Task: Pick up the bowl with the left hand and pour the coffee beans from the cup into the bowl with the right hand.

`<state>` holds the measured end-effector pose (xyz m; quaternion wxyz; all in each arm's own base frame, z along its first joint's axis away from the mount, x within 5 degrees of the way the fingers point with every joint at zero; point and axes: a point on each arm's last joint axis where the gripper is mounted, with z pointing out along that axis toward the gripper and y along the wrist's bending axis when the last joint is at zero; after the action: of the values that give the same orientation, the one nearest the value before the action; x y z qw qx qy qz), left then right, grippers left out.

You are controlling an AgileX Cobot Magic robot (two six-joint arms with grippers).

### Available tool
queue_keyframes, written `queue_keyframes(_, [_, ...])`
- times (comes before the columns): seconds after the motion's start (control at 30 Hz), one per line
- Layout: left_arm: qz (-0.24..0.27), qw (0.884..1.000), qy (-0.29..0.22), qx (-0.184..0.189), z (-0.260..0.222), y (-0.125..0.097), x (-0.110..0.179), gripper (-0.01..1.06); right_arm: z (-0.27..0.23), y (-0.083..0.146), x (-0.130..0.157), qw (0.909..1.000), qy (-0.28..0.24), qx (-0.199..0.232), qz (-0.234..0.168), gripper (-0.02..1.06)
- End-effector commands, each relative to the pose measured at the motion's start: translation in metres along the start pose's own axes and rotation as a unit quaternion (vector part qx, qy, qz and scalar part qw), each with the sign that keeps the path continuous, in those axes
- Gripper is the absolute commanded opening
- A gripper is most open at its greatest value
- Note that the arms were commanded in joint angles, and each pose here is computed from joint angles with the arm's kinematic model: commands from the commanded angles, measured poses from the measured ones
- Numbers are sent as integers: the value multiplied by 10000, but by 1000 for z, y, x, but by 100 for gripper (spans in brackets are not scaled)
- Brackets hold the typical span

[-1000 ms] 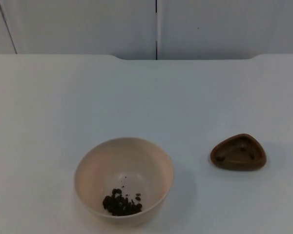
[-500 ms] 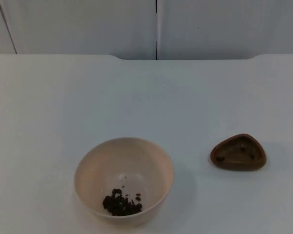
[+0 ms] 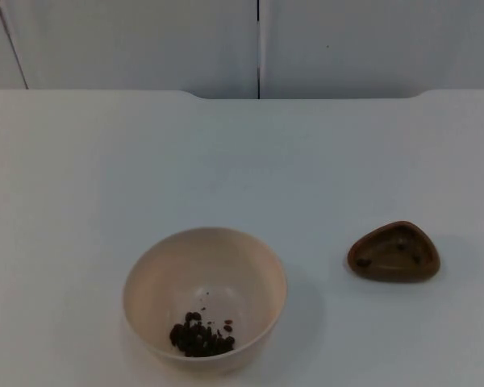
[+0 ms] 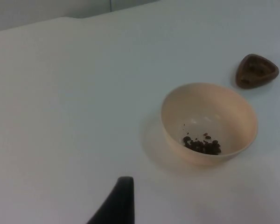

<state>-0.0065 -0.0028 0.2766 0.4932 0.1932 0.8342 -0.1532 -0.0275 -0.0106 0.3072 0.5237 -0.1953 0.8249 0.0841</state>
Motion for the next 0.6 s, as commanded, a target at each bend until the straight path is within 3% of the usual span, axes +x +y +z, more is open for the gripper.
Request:
queue_keyframes(0.0, [-7, 10000, 15, 23, 0, 0, 2, 103, 5, 2, 2, 10000, -9, -70, 41, 73])
queue_keyframes(0.17, [-7, 10000, 15, 23, 0, 0, 2, 103, 33, 6, 16, 9995, 140, -251, 149, 73])
queue_keyframes(0.57, [0, 10000, 14, 9, 0, 0, 2, 103, 31, 5, 14, 9997, 94, -203, 114, 73])
